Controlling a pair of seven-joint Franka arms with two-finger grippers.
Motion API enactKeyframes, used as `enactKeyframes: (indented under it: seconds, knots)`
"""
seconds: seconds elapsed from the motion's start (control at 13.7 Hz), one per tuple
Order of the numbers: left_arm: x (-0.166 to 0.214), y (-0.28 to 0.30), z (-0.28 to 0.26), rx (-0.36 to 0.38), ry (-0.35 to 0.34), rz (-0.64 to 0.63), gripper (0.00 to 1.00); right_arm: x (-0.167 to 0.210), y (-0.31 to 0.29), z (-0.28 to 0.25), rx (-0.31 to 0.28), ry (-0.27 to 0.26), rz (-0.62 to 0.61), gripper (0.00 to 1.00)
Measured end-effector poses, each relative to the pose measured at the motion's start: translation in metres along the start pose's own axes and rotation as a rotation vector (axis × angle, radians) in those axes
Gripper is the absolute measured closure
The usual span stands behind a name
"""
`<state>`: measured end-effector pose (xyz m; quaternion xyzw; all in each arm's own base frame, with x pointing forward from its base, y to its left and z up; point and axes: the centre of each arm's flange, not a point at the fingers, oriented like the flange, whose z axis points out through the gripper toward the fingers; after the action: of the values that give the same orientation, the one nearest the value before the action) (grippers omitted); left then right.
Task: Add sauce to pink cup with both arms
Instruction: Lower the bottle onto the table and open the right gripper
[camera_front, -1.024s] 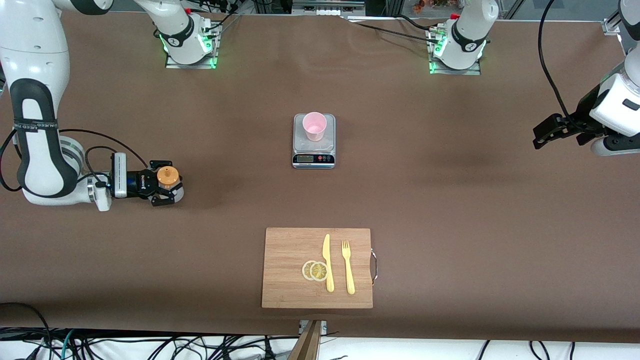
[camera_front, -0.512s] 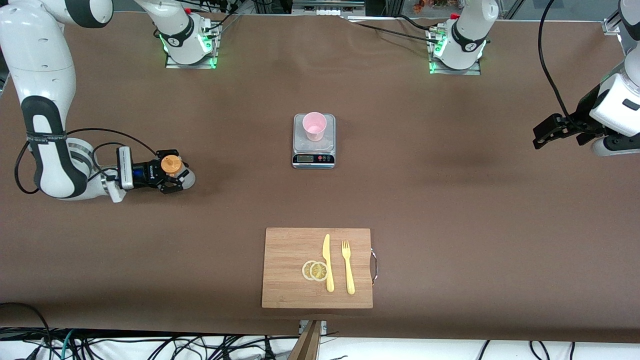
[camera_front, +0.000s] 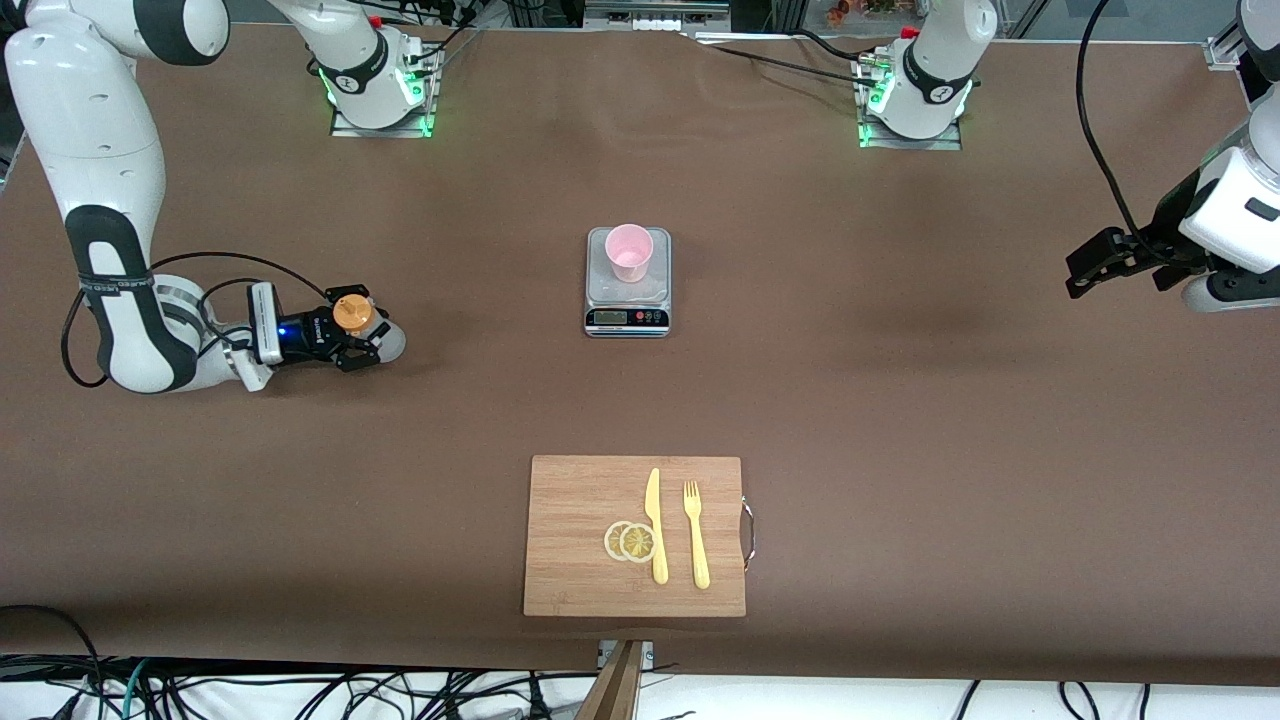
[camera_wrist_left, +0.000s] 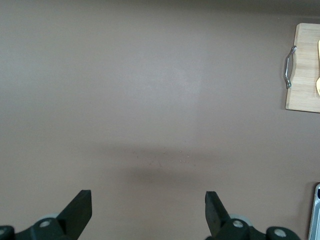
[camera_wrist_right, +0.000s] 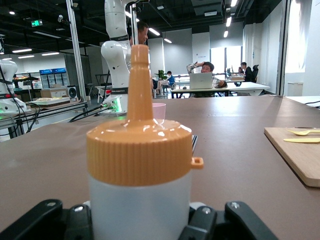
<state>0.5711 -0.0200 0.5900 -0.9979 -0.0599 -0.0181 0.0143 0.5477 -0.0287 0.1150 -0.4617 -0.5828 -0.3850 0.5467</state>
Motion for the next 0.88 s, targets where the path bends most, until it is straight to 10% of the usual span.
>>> enactKeyframes:
  seconds: [0.58, 0.88]
  knots:
    - [0.0000, 0.0000, 0.0000, 0.000, 0.000, 0.000, 0.00, -0.0103, -0.0052, 0.0005, 0.000, 0.019, 0.003, 0.81]
    - [0.0000, 0.0000, 0.0000, 0.000, 0.000, 0.000, 0.00, -0.0100, -0.0045, 0.0004, -0.002, 0.025, 0.001, 0.46]
